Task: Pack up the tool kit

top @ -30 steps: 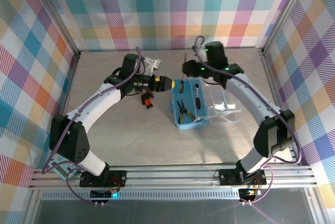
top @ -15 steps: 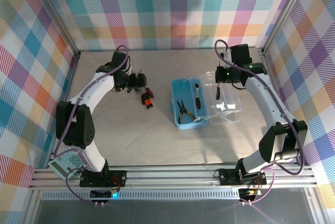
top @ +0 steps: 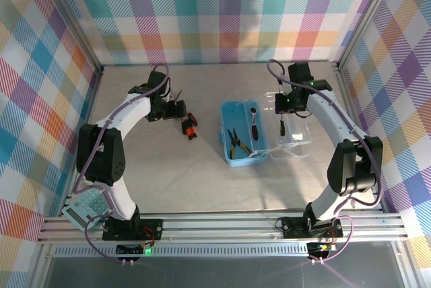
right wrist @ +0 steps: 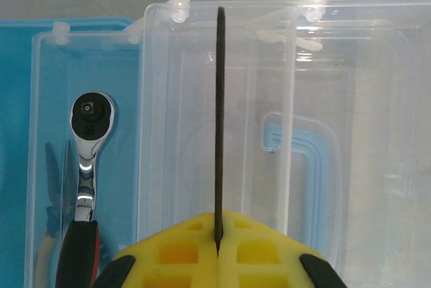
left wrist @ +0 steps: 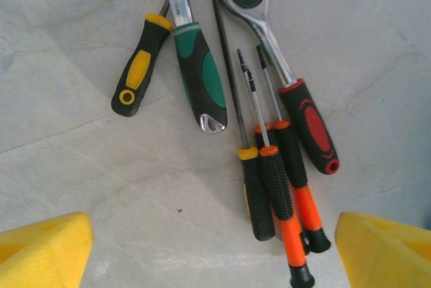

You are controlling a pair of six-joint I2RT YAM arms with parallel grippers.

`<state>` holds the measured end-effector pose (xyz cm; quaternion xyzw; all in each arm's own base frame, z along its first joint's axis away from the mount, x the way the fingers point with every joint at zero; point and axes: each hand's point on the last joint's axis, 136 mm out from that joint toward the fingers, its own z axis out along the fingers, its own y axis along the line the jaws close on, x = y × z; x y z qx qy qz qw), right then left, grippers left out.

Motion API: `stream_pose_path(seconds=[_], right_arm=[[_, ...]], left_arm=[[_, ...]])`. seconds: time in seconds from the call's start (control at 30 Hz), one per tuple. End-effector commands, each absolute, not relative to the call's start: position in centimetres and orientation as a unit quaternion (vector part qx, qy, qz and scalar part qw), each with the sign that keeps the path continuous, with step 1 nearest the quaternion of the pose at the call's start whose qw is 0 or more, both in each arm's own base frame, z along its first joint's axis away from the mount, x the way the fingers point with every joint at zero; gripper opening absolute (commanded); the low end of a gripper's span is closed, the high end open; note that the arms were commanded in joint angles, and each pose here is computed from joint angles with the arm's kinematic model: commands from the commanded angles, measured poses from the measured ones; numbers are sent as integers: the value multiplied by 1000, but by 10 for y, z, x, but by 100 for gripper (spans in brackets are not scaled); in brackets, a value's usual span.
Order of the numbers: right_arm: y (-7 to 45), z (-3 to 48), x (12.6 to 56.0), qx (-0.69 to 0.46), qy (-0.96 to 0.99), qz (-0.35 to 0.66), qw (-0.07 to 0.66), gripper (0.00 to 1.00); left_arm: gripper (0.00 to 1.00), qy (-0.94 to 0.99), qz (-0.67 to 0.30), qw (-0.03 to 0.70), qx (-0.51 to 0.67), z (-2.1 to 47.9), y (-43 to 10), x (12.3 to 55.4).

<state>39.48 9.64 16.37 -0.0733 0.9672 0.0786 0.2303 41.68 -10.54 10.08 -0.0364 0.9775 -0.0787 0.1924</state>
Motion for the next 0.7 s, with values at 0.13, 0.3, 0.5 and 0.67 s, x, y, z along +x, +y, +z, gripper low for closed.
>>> stream_pose_path(seconds=[0.13,0.3,0.5,0.67], right_arm=[[108,163,393,-89,965,93,230,12],[108,174,389,-90,962,91,240,29],[111,185,380,-94,959,91,250,44],[110,192,373,-93,957,93,260,49]], left_arm=[[80,984,-76,159,-38,74,-109,413],[77,984,-102,146,-15,70,-138,407],[65,985,-108,134,-2,58,-163,404],[53,989,-87,124,1,46,-164,406]])
